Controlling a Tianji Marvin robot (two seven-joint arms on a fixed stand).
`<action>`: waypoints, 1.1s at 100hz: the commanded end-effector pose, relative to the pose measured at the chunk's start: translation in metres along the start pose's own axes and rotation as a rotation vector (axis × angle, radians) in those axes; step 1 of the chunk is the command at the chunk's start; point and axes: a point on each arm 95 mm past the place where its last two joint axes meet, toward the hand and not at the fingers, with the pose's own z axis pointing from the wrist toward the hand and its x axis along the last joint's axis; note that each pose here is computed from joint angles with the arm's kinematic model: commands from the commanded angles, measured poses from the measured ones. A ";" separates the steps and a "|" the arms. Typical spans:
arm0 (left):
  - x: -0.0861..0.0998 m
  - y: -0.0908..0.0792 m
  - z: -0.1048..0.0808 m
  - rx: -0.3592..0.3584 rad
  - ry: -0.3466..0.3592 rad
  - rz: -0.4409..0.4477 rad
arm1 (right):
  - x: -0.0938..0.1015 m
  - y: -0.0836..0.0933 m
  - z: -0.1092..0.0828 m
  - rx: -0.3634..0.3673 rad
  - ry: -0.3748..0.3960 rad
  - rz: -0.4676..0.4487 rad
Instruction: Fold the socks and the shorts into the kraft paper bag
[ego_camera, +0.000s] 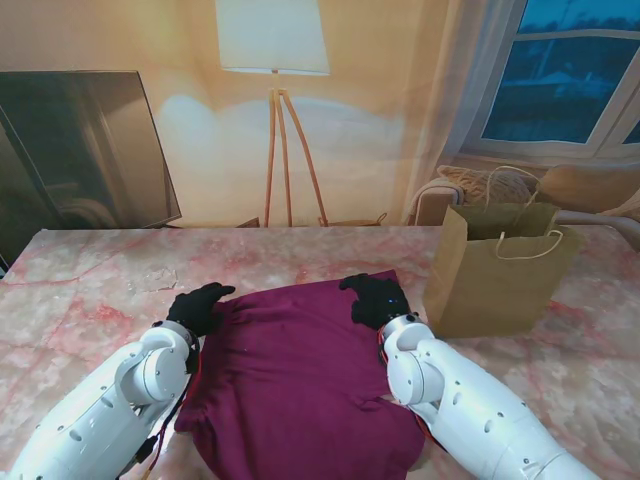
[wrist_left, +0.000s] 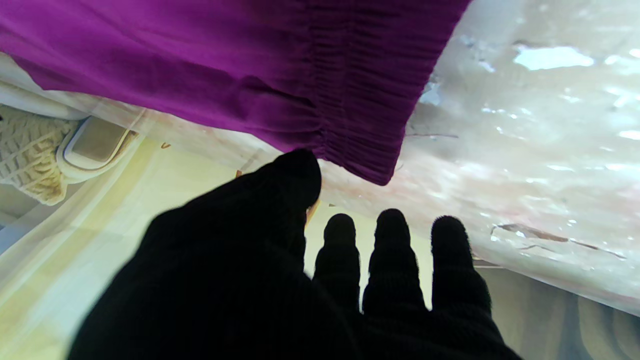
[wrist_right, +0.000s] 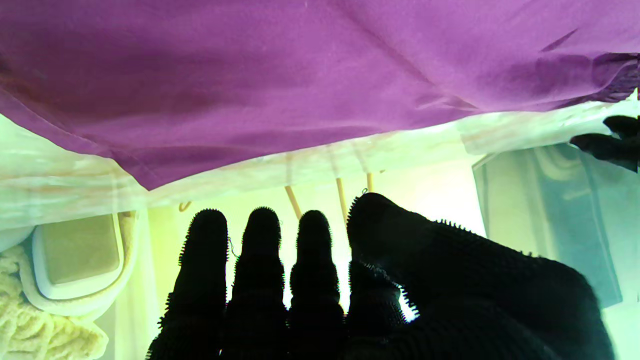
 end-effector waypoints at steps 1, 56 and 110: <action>0.002 0.000 0.004 -0.016 -0.001 0.005 | 0.007 0.002 0.003 -0.011 0.008 0.004; -0.006 0.013 0.014 -0.090 -0.024 0.099 | 0.008 0.016 0.016 0.005 -0.012 -0.045; -0.010 0.016 -0.002 -0.117 0.027 0.098 | 0.006 0.009 0.022 0.060 -0.039 -0.102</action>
